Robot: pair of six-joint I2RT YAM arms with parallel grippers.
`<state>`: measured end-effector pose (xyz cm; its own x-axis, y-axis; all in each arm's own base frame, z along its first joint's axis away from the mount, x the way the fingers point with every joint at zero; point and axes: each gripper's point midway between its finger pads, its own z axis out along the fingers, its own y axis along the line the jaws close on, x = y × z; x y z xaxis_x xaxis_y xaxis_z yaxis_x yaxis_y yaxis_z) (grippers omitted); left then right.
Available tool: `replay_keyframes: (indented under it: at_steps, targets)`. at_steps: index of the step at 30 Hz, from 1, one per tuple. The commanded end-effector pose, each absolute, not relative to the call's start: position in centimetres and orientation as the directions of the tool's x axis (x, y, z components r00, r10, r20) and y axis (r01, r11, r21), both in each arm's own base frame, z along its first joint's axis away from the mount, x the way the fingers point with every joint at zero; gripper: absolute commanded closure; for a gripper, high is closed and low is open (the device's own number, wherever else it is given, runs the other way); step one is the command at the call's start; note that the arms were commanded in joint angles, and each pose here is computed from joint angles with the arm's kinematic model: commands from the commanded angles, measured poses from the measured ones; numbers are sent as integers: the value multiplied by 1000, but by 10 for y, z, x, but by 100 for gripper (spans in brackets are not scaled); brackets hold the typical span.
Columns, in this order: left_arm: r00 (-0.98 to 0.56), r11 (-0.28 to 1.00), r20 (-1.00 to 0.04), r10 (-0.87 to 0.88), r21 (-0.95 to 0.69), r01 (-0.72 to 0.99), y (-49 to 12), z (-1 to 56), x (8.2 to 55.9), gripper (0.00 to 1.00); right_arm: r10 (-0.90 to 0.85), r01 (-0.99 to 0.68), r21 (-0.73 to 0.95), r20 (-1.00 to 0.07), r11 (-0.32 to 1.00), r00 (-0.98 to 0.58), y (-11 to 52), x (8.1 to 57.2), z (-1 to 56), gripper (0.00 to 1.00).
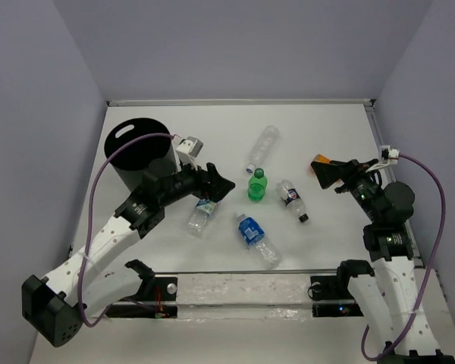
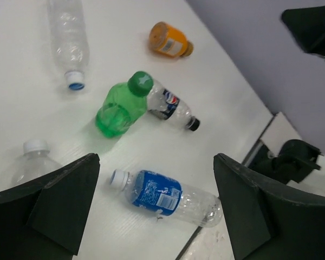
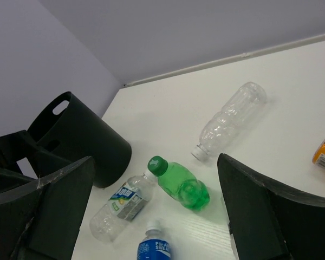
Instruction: Put the plastic bottles in the bin
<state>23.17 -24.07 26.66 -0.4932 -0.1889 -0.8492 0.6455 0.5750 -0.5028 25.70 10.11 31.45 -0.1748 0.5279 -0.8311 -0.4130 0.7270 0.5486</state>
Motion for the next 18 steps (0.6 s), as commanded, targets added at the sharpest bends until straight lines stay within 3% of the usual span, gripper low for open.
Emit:
replay_keyframes:
  at_steps: [1, 9, 18]
  targets:
    - [-455, 841, -883, -119, -333, 427, -220, 244, 262, 3, 530, -409, 548, -831, 729, -169, 100, 256, 312, 0]
    - [-537, 978, -842, -41, -143, 149, -199, 179, 286, 1, 517, -423, 548, -833, 722, -197, 104, 254, 304, 0]
    - [-675, 985, -732, 95, -29, 170, -204, 110, 280, 1, 509, -442, 536, -839, 719, -192, 106, 249, 303, 0]
